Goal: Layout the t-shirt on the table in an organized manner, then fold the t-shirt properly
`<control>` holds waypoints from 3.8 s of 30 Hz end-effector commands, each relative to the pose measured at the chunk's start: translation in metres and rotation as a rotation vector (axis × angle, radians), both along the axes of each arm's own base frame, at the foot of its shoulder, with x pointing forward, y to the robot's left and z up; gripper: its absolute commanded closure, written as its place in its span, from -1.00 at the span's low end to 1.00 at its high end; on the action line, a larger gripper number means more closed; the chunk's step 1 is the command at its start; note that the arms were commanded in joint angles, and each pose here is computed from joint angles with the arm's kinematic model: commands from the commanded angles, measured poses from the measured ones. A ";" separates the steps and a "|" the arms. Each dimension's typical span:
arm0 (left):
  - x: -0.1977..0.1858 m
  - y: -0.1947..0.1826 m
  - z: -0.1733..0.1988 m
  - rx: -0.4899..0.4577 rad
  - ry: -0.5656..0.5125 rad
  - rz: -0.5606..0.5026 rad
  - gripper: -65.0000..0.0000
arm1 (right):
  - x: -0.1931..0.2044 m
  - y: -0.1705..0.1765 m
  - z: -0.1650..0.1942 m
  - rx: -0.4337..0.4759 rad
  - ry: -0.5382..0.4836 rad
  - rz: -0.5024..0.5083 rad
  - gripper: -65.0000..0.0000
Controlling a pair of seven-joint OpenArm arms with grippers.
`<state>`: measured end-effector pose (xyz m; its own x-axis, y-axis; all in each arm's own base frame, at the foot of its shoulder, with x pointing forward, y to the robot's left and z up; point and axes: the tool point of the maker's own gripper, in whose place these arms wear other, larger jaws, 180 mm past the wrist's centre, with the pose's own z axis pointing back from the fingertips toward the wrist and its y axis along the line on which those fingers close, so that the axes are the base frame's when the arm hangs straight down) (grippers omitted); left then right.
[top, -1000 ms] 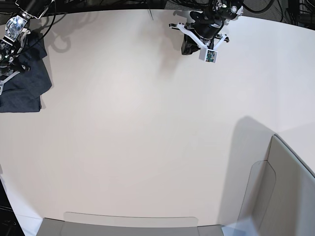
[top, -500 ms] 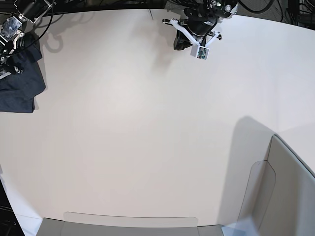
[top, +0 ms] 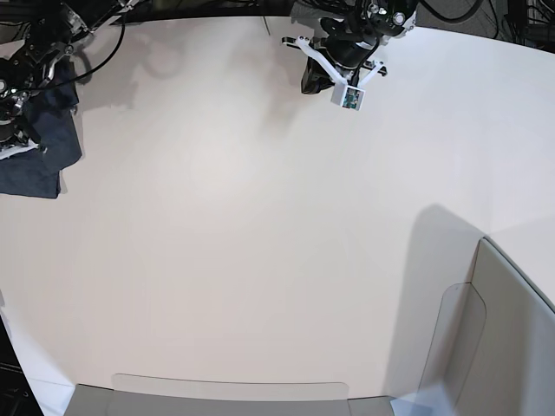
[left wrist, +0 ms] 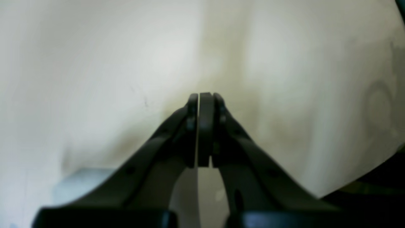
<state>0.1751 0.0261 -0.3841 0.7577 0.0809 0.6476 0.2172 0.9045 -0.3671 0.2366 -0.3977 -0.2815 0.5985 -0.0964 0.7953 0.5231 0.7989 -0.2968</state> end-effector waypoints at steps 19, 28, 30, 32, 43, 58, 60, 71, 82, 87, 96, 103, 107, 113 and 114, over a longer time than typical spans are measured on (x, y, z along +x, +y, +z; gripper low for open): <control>-0.009 -0.011 0.030 0.011 -0.165 -0.203 1.00 | -0.012 0.145 -0.054 -0.049 0.293 0.599 1.00; -0.041 -0.016 0.023 -0.008 -0.094 -0.221 1.00 | -0.079 0.148 -0.089 -0.052 0.557 0.785 1.00; -0.046 -0.016 0.021 -0.010 -0.079 -0.221 1.00 | -0.095 0.149 -0.094 -0.028 0.597 0.827 1.00; -0.050 -0.016 0.019 -0.011 -0.070 -0.221 1.00 | -0.106 0.143 -0.093 -0.003 0.611 0.843 1.00; -0.063 -0.018 0.022 -0.041 -0.070 -0.198 1.00 | -0.151 0.122 -0.033 0.355 0.381 0.844 1.00; -0.168 -0.012 0.029 -0.135 0.081 -0.059 1.00 | -0.245 0.122 -0.064 0.457 0.686 0.725 1.00; -0.172 -0.011 0.035 -0.145 0.067 -0.034 1.00 | -0.244 0.125 -0.069 0.443 0.700 0.740 1.00; -0.138 0.052 0.025 0.017 -0.029 0.064 1.00 | -0.236 0.156 -0.091 0.450 0.725 0.836 1.00; -0.100 0.178 0.023 0.346 -0.078 0.248 1.00 | -0.217 0.149 -0.096 0.376 0.713 0.829 1.00; -0.125 0.235 0.016 0.478 0.021 0.398 1.00 | -0.221 0.143 -0.112 0.266 0.811 0.824 1.00; -0.237 0.262 -0.034 0.553 0.354 0.511 1.00 | -0.287 0.167 -0.170 0.300 1.093 0.860 1.00; -0.276 0.189 -0.111 0.413 0.545 0.399 1.00 | -0.341 0.201 -0.240 0.530 1.241 0.767 1.00; -0.274 0.182 -0.172 0.411 0.634 0.389 1.00 | -0.347 0.224 -0.282 0.672 1.239 0.674 1.00; -0.264 0.179 -0.245 0.452 0.706 0.471 1.00 | -0.333 0.251 -0.338 0.797 1.113 0.535 1.00; -0.261 0.186 -0.250 0.474 0.689 0.484 1.00 | -0.328 0.260 -0.345 0.811 1.092 0.511 1.00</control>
